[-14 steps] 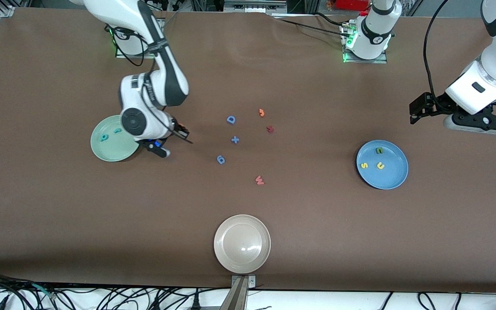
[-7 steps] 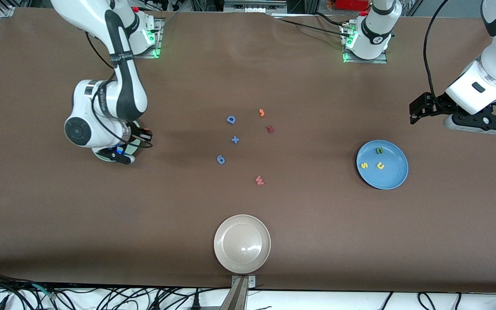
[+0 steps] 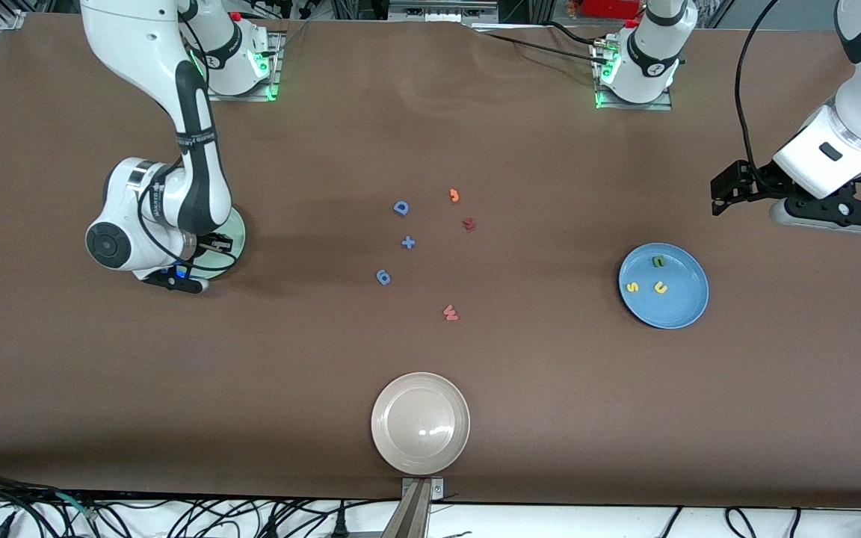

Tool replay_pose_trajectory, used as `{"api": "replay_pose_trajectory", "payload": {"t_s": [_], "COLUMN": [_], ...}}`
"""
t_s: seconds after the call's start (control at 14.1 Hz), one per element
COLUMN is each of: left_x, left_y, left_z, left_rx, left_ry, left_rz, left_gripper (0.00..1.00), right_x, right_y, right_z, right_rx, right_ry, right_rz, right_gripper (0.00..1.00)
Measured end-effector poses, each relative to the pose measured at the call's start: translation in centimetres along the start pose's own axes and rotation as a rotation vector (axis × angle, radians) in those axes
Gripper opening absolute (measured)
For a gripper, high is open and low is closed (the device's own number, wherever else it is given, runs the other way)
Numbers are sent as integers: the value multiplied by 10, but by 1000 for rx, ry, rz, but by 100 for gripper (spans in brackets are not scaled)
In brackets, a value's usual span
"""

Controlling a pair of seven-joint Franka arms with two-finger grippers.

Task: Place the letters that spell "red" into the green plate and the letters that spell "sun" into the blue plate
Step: 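Carry the orange e to the green plate and open the right gripper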

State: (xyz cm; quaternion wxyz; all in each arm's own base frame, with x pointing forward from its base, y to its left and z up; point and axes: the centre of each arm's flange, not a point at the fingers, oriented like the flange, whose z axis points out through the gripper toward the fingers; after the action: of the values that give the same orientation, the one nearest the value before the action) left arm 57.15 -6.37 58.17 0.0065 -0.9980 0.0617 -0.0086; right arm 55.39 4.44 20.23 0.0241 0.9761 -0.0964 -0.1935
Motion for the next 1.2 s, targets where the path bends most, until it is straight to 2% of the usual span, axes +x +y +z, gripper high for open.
{"api": "replay_pose_trajectory", "payload": {"t_s": [0.35,0.57,0.71,0.99,1.2], "left_x": [0,0,6,32,34], "left_y": [0,0,0,-3,-4], "left_z": [-1,0,5,5,7], "left_rx": [0,0,-2,-10,-12], "left_ry": [2,0,-5,20,8], "left_rz": [0,-2,-3,-5,-7], "left_gripper": [100,100,100,100,100], "right_x": [4,3,1,-10,-23], "right_y": [7,3,0,3,-1], "right_z": [4,2,-7,-58,-136], "right_rx": [-6,-4,9,67,55], "right_ry": [-3,-8,-15,-38,-54], "right_rz": [-8,-14,-21,-38,-97], "right_gripper": [14,38,59,98,99]}}
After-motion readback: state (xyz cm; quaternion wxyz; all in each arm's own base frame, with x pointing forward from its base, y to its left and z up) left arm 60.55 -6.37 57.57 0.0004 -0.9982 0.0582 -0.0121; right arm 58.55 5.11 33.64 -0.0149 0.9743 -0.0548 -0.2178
